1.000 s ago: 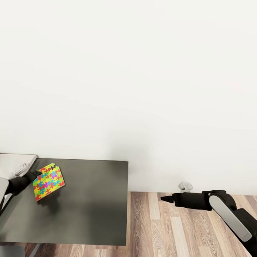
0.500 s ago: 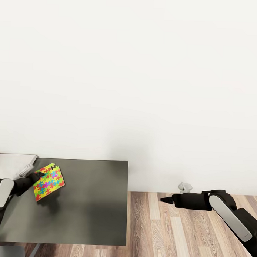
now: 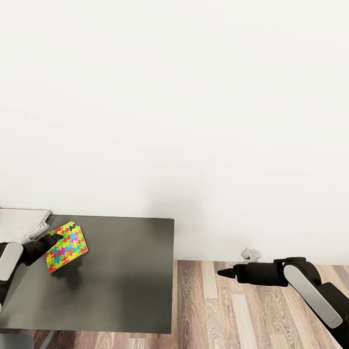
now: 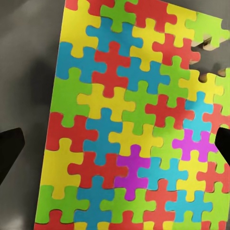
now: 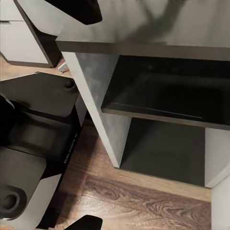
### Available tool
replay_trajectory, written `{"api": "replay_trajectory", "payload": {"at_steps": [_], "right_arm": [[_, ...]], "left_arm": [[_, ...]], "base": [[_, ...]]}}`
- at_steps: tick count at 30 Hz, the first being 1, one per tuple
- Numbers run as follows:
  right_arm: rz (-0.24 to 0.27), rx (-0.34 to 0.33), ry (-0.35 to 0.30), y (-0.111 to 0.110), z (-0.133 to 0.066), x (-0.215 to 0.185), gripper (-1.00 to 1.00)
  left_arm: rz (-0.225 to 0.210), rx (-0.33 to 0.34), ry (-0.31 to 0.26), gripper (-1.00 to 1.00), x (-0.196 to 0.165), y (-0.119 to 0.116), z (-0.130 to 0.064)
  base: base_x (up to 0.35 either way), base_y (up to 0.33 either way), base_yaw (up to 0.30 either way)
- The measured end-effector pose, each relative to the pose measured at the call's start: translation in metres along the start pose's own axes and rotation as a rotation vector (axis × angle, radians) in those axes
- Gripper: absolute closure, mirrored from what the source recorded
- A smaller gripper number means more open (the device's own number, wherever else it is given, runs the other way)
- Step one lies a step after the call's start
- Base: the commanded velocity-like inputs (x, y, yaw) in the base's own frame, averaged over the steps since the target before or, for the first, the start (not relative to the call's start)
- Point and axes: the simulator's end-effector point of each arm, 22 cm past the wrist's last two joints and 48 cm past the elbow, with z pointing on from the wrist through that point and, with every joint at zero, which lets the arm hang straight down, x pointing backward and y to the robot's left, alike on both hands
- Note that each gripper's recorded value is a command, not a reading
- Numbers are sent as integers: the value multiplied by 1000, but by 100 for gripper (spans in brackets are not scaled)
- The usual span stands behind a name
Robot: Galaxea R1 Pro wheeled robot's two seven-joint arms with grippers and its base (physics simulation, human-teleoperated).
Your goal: Put all the toys in the child's room - the three board games (two on the bed and one on the table), the two jigsaw puzzles on the table, and the tennis ball on the table - inside the toy box on the table in the child's room.
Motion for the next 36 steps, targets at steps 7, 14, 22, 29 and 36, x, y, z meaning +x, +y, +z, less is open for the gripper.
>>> {"api": "replay_trajectory", "payload": {"at_steps": [7,14,22,29,36], "right_arm": [[-1,0,1,0,0,0,-100],[-1,0,1,0,0,0,-100],[-2,-1,2,1,0,0,-100],[-2,-1,2,1,-1,0,-100],[-3,-1,2,1,-1,0,-100]], "left_arm": [[2,1,1,-100,0,-1,0],[3,1,1,-100,1,-1,1],[2,-2,2,-100,1,1,1],[-2,-10,13,-100,5,5,4],[-6,-14,12,-100,5,6,5]], "base": [[0,0,0],[0,0,0],[0,0,0],[0,0,0],[0,0,0]]}}
